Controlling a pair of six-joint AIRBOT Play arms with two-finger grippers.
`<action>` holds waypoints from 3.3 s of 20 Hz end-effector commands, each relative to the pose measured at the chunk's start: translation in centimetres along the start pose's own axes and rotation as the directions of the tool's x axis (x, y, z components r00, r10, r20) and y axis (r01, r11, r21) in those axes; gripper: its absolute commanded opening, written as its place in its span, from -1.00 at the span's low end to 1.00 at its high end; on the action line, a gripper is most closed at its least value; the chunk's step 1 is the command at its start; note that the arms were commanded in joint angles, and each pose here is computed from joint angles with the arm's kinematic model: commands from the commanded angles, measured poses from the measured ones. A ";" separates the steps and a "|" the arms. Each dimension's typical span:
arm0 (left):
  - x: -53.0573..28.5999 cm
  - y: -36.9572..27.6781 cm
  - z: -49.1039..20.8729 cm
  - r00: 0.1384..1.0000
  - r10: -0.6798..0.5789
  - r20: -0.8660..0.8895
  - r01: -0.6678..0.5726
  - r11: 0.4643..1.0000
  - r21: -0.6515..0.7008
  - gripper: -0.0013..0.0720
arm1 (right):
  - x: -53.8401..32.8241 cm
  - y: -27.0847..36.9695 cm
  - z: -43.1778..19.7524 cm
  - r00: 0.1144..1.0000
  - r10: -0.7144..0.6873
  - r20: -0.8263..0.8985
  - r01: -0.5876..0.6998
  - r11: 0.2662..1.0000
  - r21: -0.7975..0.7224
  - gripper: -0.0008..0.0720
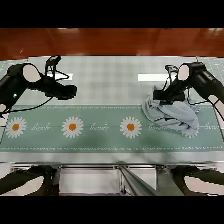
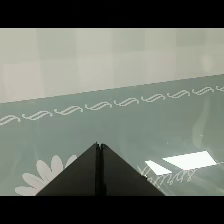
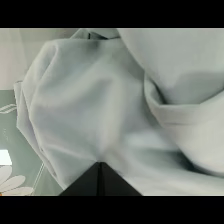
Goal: Fold the shirts.
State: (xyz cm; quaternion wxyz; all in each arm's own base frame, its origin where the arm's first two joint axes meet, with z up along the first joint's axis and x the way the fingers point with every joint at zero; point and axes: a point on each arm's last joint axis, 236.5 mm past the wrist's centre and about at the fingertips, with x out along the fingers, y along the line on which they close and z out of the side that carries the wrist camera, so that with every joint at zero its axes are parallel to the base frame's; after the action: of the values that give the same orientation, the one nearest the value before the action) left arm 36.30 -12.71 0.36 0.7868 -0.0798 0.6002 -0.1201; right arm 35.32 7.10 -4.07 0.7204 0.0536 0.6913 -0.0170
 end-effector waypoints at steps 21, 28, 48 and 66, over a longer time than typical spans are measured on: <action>0.8 0.2 1.2 0.999 0.001 0.041 -0.001 1.000 -0.005 -0.92 | -0.4 1.2 4.0 0.984 0.051 0.168 -0.051 0.999 -0.001 -0.91; -5.8 2.6 4.2 0.983 0.059 0.173 -0.065 0.997 0.031 0.43 | -16.1 -5.8 8.8 0.843 -0.232 0.486 0.304 0.950 -0.073 0.16; -5.2 2.8 -5.2 0.963 -0.002 0.269 0.026 0.996 -0.085 0.42 | 5.0 -7.9 1.5 0.985 -0.079 0.155 0.084 0.996 -0.032 -0.91; -10.8 7.9 -1.6 0.908 0.173 0.381 -0.109 0.977 -0.184 0.42 | -54.3 11.0 3.8 0.054 0.477 0.877 0.044 0.876 -0.479 -0.91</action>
State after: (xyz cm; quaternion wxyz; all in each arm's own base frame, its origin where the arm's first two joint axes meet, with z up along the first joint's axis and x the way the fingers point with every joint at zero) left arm 32.79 -2.07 7.78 0.8899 -0.1191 0.4404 0.0026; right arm 41.12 11.11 45.23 0.9869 -0.0182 0.0779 0.1401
